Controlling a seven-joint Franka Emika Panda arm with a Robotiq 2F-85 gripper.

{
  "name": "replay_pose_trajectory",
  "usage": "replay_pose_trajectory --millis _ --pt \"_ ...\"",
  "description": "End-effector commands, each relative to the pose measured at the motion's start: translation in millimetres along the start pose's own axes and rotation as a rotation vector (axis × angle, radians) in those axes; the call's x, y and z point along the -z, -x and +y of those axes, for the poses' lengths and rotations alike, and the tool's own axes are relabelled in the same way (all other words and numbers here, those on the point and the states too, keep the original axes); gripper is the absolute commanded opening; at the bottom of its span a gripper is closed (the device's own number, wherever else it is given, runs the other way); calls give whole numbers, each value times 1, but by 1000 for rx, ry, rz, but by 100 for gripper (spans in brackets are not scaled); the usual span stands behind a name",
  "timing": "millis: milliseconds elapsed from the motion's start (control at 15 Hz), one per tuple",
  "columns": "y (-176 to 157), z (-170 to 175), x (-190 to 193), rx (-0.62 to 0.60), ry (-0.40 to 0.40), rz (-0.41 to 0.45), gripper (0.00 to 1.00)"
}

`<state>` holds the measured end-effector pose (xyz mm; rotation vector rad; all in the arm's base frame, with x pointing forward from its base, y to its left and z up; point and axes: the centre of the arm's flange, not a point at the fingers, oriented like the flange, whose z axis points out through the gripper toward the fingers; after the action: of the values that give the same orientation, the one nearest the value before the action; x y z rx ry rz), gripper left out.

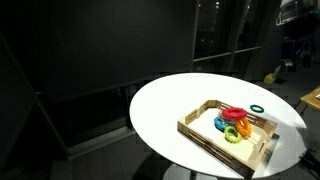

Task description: Pick up the red ring from the table and put it in the tray

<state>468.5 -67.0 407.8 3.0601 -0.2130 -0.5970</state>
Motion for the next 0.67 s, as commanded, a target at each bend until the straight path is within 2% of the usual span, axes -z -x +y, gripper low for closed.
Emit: replay_pose_trajectory --millis 0,600 --pt "31 16 31 33 17 50 100" --pt "90 34 84 13 -19 258 100"
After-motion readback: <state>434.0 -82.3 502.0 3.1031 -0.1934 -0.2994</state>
